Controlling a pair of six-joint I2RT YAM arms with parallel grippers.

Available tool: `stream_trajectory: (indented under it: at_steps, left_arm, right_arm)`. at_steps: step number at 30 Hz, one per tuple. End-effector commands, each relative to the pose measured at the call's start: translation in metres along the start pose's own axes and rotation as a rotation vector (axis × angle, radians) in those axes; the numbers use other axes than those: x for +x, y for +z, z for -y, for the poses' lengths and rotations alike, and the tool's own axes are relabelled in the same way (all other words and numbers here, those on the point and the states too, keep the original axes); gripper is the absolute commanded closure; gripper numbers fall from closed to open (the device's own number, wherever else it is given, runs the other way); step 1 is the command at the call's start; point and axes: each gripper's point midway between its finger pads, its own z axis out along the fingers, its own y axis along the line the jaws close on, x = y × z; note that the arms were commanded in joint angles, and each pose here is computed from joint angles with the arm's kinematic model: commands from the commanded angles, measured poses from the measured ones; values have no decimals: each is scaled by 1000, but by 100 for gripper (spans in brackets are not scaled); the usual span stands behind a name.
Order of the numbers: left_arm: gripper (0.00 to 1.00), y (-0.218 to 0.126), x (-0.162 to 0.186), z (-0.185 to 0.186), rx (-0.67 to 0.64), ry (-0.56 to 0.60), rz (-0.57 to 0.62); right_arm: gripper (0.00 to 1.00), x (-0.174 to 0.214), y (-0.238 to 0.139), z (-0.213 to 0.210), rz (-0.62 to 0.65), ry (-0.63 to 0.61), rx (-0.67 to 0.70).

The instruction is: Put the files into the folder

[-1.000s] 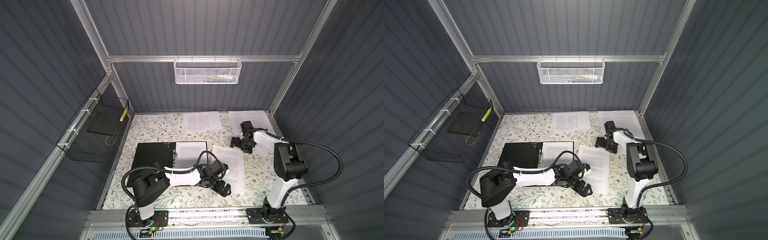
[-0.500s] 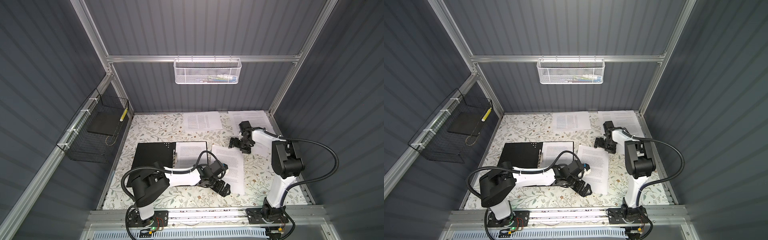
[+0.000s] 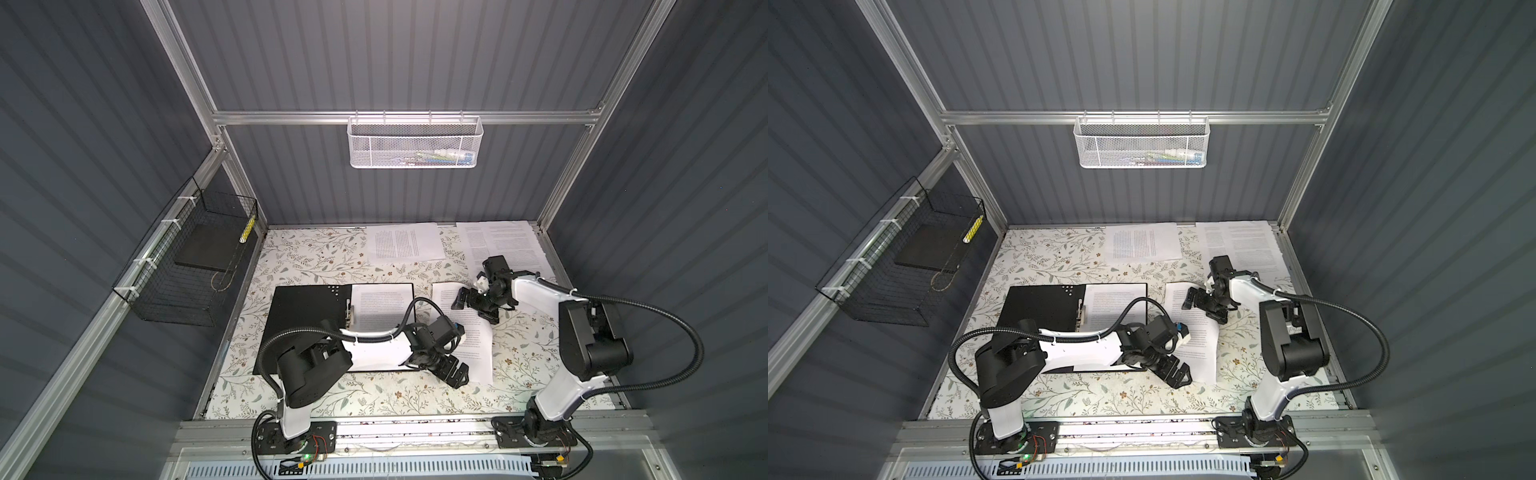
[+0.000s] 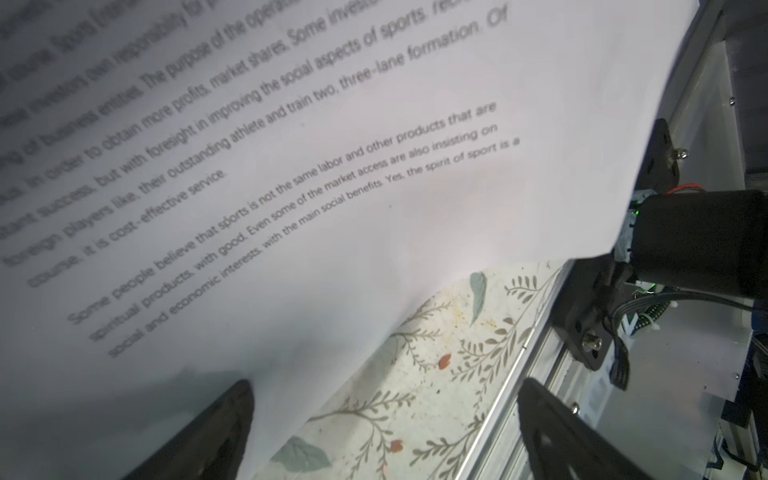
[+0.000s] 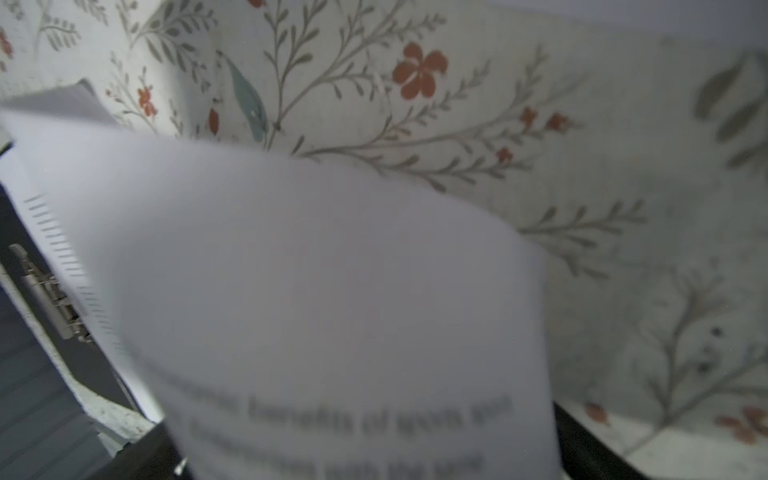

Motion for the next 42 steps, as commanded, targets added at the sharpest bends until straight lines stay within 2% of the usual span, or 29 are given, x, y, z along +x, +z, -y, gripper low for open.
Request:
stream_trajectory:
  at_steps: [1, 7, 15, 21, 30, 42]
  left_arm:
    - [0, 23, 32, -29, -74, -32, -128]
    - [0, 31, 30, -32, -73, -31, -138]
    - [0, 32, 30, -35, -67, -40, -140]
    - [0, 31, 31, -36, -66, -42, -136]
    - [0, 31, 31, -36, -60, -45, -135]
    - [0, 29, 29, -34, -57, -41, -129]
  right_arm:
    - [1, 3, -17, -17, 31, 28, -134]
    - [1, 10, -42, -23, 100, 64, -283]
    - [3, 15, -50, -18, 149, 39, -290]
    - [17, 16, -52, -3, 185, 63, -203]
    - [35, 19, -59, 0, 204, 55, -191]
    - [67, 29, -52, 24, 182, 67, -68]
